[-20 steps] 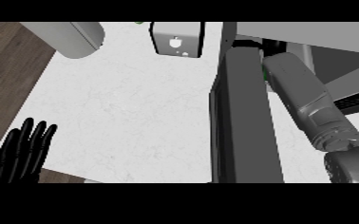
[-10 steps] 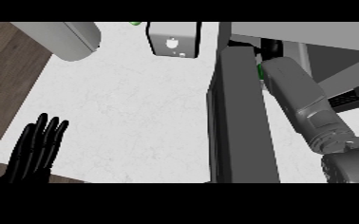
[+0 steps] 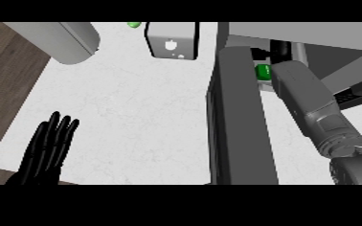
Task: Pick up the milk, place it into the microwave and close the microwave
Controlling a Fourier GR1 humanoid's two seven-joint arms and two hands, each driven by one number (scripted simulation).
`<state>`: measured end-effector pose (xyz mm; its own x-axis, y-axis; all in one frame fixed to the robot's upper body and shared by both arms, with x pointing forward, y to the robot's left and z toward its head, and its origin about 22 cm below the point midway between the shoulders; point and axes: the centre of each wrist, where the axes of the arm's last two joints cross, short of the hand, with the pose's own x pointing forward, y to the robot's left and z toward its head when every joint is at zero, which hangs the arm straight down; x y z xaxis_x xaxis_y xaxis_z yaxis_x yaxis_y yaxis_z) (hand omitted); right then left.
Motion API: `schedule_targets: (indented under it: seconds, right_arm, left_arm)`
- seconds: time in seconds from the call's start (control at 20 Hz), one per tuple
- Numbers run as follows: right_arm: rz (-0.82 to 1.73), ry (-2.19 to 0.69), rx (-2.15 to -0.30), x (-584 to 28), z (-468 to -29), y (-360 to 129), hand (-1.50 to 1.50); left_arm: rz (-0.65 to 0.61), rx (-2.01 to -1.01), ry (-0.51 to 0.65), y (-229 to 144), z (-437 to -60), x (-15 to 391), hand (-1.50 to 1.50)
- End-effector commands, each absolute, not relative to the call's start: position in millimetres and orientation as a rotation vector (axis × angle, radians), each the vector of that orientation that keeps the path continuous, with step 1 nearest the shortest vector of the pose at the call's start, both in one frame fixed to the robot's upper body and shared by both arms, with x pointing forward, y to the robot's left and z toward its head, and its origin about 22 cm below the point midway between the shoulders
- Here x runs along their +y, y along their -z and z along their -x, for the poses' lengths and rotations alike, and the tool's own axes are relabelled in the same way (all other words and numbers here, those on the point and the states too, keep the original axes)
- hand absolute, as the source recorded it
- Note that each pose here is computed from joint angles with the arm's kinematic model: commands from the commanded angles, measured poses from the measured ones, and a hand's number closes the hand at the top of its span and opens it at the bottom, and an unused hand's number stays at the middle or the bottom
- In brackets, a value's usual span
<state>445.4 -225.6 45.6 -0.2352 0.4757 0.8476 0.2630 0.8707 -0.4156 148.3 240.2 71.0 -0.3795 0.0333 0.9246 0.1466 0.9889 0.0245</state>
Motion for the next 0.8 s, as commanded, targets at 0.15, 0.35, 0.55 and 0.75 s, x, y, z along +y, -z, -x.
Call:
schedule_targets:
  seconds: [0.15, 0.35, 0.55, 0.75]
  right_arm:
    - [0.461, -0.207, -1.833, -227.2, -437.8, -29.7, -1.5]
    - [0.424, -0.188, -1.849, -237.7, -428.3, -13.5, -1.5]
    - [0.38, -0.169, -1.834, -242.4, -426.7, -11.6, -1.5]
    - [0.333, -0.173, -1.849, -246.3, -417.8, 3.0, -1.5]
  left_arm:
    - [0.141, -1.975, 0.125, -70.6, -150.9, 225.8, -1.5]
    - [0.129, -1.963, 0.114, -69.7, -150.3, 221.3, -1.5]
    - [0.16, -1.945, 0.127, -65.2, -147.1, 211.9, -1.5]
    - [0.188, -1.921, 0.162, -64.6, -151.1, 206.3, -1.5]
